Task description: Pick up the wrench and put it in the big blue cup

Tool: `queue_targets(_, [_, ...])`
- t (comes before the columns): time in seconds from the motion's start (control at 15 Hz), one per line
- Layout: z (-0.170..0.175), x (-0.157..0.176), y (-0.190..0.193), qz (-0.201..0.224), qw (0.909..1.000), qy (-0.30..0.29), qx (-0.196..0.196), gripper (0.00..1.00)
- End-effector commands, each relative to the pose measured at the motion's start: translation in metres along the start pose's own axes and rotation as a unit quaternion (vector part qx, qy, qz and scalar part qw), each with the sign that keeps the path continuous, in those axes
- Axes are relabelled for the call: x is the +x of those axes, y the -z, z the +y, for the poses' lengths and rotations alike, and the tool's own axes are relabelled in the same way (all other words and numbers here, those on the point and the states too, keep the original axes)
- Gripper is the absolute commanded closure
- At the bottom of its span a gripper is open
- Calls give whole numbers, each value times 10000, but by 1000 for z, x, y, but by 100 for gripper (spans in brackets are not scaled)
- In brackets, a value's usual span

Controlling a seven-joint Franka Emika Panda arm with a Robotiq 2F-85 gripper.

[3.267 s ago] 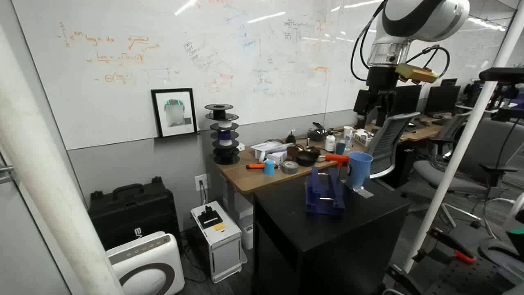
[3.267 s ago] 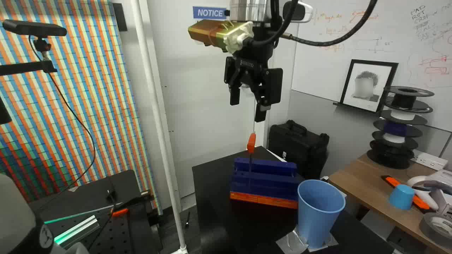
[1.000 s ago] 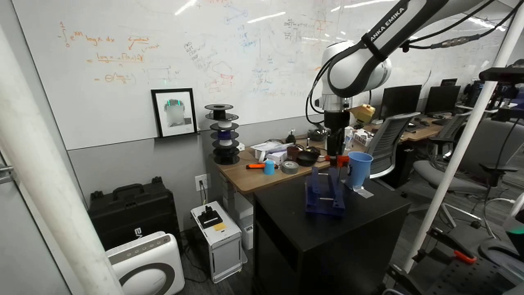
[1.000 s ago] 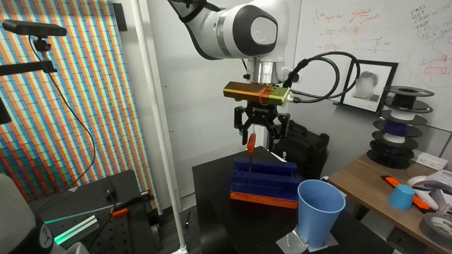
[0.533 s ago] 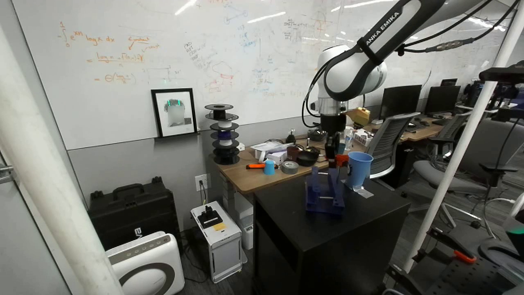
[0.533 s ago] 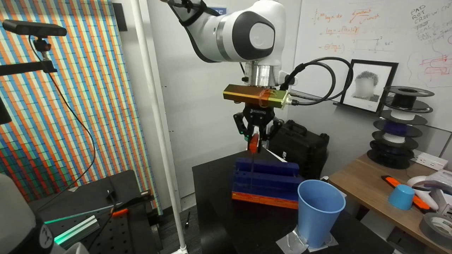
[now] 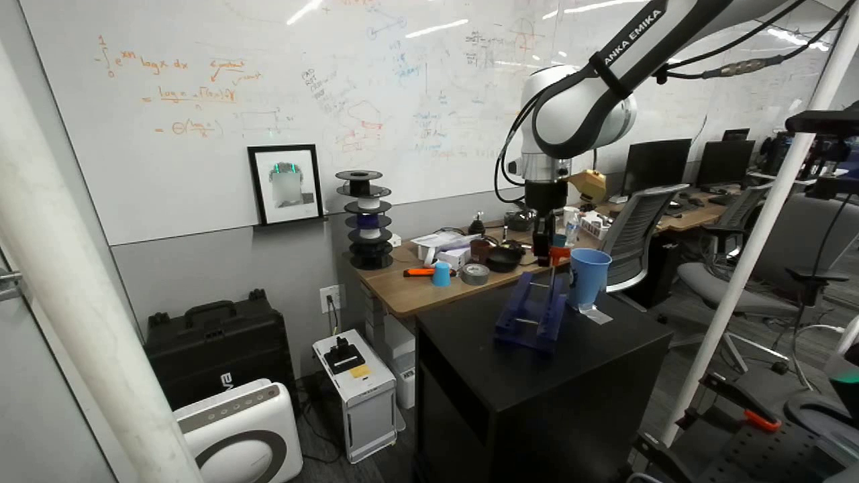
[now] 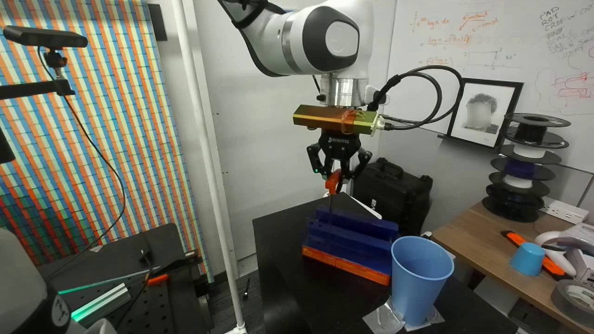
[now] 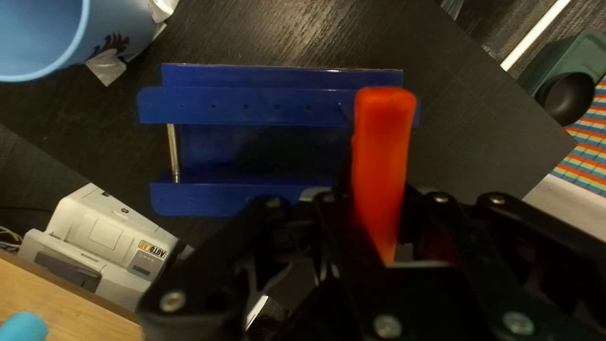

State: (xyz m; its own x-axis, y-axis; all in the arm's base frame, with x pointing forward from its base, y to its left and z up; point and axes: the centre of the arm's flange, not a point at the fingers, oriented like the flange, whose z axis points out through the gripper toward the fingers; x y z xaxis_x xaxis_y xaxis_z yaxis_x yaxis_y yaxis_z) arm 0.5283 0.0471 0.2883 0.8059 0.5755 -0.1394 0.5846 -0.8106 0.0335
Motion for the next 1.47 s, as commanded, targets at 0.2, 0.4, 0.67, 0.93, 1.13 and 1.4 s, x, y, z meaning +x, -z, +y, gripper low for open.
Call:
queue_targets(0.2, [-10,-17,49,293,9994,12,-193,86])
queue_targets(0.4, [-15,-25,74,465,9985,-20,-279,88])
queue_targets(0.67, [-21,-37,106,688,9967,-75,-414,87])
queue_targets(0.93, [-10,-46,134,941,9928,-344,-649,86])
queue_targets(1.13, [12,-57,146,1035,9890,-672,-821,87])
queue_targets(1.4, [51,-75,149,1004,9824,-1180,-1044,86])
